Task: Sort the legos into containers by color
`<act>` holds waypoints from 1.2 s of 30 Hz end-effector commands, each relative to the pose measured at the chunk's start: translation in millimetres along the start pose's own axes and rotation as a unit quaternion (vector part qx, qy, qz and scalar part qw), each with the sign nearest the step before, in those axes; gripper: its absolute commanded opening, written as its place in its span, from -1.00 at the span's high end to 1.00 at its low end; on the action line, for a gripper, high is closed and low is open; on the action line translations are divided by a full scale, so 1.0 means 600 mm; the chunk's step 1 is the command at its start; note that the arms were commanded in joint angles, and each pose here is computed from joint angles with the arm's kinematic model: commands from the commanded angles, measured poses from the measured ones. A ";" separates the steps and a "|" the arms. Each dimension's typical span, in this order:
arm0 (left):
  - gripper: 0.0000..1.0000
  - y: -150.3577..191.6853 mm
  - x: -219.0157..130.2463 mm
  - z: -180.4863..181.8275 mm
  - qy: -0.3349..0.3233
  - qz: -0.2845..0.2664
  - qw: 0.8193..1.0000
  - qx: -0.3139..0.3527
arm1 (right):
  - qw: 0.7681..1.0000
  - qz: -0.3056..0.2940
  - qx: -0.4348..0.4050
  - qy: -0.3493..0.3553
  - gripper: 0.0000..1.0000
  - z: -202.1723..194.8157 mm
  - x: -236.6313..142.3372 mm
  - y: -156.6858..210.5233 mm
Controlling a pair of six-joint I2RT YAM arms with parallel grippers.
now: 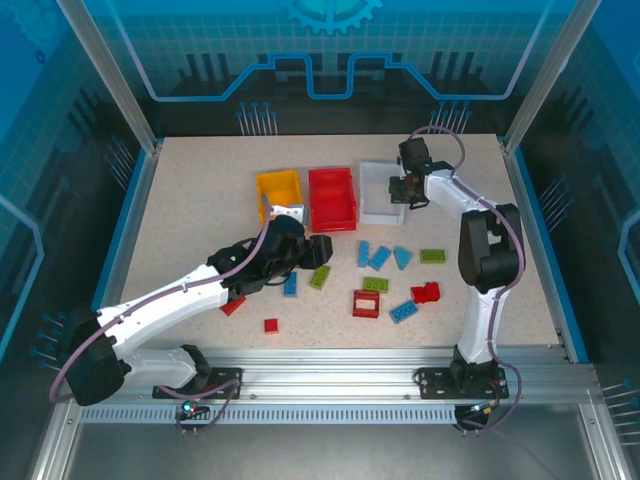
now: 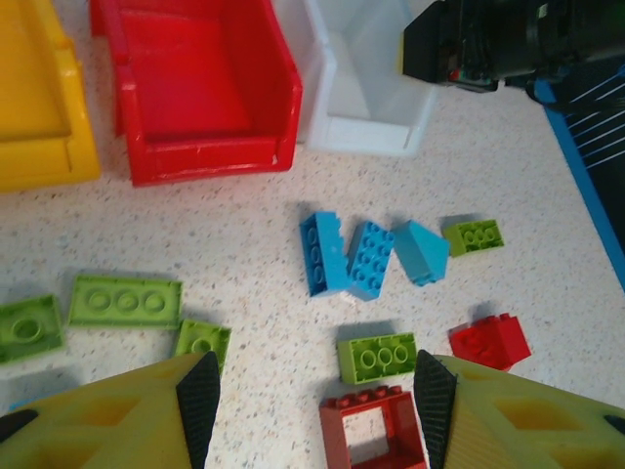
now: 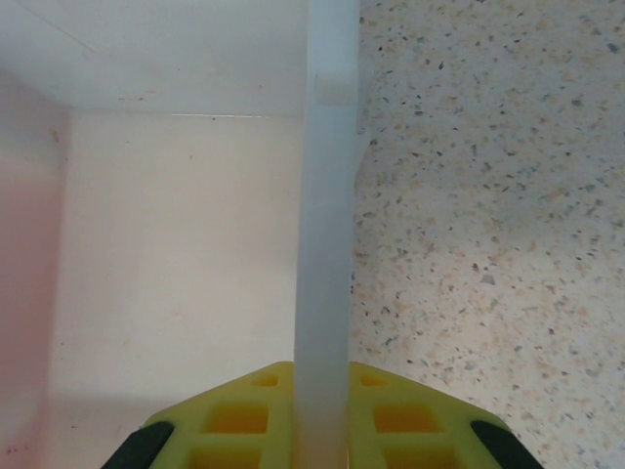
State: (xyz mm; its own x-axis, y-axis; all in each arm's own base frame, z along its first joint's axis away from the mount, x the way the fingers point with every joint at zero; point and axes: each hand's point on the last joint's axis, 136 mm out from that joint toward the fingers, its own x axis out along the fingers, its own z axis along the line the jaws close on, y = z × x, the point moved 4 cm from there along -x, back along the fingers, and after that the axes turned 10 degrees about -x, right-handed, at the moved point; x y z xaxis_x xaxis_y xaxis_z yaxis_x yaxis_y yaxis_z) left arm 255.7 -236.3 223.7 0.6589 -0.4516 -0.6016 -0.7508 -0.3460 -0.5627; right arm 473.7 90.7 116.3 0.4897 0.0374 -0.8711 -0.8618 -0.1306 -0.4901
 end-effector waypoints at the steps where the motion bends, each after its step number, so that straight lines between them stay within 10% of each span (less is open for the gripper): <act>1: -0.18 0.002 -0.016 0.014 -0.035 0.004 0.999 -0.011 | 1.000 0.001 -0.007 -0.016 0.70 0.017 -0.001 -0.008; 8: -0.18 -0.003 -0.048 0.062 -0.100 0.005 0.994 -0.034 | 1.000 -0.020 -0.009 -0.013 0.03 0.014 -0.058 -0.015; 16: -0.26 -0.046 -0.084 0.150 -0.178 0.022 0.981 -0.079 | 0.993 -0.112 -0.012 -0.047 -0.19 0.055 -0.246 -0.002; 27: -0.46 -0.077 -0.037 0.270 -0.257 0.108 0.959 -0.045 | 0.947 -0.127 -0.115 -0.270 -0.50 0.316 -0.392 0.232; 36: -0.42 -0.083 0.063 0.346 -0.287 0.161 0.943 -0.040 | 0.942 -0.106 -0.138 -0.285 -0.58 0.371 -0.388 0.330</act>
State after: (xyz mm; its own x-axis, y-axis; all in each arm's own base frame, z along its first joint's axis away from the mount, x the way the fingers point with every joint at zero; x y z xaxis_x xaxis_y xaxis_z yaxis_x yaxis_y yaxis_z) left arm 307.7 -63.0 111.2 0.2688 0.0010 -0.9632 -0.8892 -0.3842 -0.2486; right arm 155.7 275.8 209.2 0.3779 0.5998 -0.7053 -0.6319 -0.3897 -0.6700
